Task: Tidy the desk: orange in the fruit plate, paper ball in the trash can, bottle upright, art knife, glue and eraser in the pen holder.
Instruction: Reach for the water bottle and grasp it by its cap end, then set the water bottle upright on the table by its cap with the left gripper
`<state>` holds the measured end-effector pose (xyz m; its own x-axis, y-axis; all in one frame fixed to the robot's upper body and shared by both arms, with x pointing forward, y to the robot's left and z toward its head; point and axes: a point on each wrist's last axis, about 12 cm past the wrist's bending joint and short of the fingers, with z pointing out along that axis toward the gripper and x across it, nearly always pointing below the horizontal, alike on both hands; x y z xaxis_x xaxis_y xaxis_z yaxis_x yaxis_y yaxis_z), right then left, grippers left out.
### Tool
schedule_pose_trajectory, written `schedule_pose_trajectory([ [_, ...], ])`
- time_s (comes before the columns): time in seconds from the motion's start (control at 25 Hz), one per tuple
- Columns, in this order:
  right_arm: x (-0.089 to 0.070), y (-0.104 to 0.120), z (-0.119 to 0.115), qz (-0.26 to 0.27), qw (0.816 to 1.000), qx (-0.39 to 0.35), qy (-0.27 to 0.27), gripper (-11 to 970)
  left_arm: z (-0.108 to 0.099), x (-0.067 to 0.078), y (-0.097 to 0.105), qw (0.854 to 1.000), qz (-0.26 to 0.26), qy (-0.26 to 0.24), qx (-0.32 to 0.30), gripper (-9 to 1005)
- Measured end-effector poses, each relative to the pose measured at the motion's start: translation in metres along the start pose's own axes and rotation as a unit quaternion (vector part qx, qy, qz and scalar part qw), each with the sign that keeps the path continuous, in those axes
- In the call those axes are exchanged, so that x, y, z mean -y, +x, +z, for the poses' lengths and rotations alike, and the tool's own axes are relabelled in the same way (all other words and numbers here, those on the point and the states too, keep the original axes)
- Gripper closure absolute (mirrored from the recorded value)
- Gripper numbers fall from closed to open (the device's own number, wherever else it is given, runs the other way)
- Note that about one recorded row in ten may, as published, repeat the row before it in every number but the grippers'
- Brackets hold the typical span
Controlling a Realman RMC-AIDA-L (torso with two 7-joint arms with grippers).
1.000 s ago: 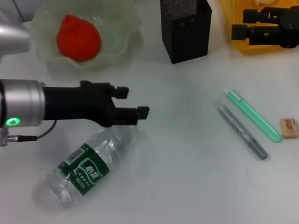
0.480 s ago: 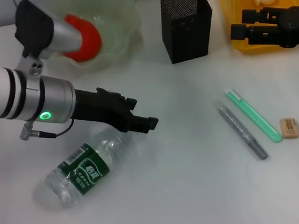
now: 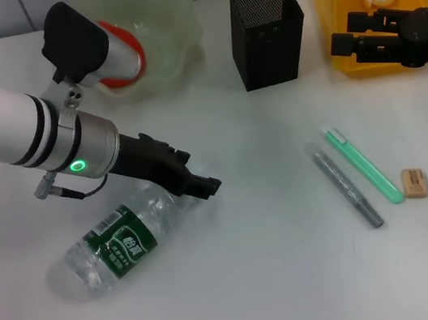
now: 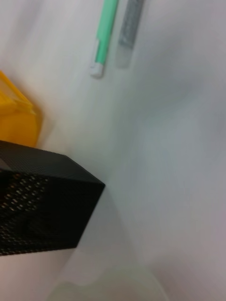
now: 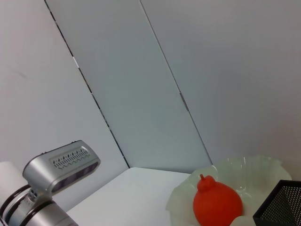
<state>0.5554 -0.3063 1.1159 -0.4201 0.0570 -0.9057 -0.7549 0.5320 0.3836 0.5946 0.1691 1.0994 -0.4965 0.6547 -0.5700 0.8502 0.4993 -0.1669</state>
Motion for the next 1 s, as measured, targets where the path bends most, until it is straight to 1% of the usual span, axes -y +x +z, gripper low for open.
schedule_pose_trajectory([
  [0.36, 0.001, 0.0, -0.001, 0.0, 1.0, 0.0, 0.003, 163, 0.0, 0.0, 0.0, 1.0, 0.0, -0.004, -0.01, 247],
  [0.64, 0.001, 0.0, -0.001, -0.001, 1.0, 0.0, 0.004, 163, -0.001, 0.0, -0.002, 1.0, 0.007, -0.002, -0.011, 455],
  [0.76, 0.001, 0.001, -0.002, 0.0, 1.0, 0.0, 0.005, 163, -0.004, 0.002, -0.007, 1.0, 0.018, 0.0, -0.008, 527],
  [0.8, 0.001, 0.001, -0.003, 0.0, 1.0, -0.001, 0.005, 163, -0.008, 0.003, -0.012, 1.0, 0.026, -0.003, 0.0, 551],
  [0.84, 0.001, 0.001, -0.003, 0.0, 1.0, -0.001, 0.006, 163, -0.009, 0.003, -0.012, 1.0, 0.027, -0.004, 0.003, 551],
  [0.88, 0.002, 0.001, -0.004, 0.0, 1.0, -0.001, 0.007, 163, -0.015, 0.004, -0.016, 0.999, 0.033, -0.009, 0.017, 551],
  [0.92, 0.002, 0.001, -0.004, 0.001, 1.0, -0.001, 0.007, 163, -0.015, 0.004, -0.016, 0.999, 0.033, -0.009, 0.017, 551],
  [0.96, 0.002, 0.002, -0.005, 0.001, 1.0, -0.001, 0.008, 163, -0.024, 0.004, -0.021, 0.999, 0.04, -0.015, 0.033, 551],
  [1.0, 0.002, 0.002, -0.005, 0.001, 1.0, -0.001, 0.008, 163, -0.024, 0.004, -0.021, 0.999, 0.04, -0.015, 0.033, 551],
])
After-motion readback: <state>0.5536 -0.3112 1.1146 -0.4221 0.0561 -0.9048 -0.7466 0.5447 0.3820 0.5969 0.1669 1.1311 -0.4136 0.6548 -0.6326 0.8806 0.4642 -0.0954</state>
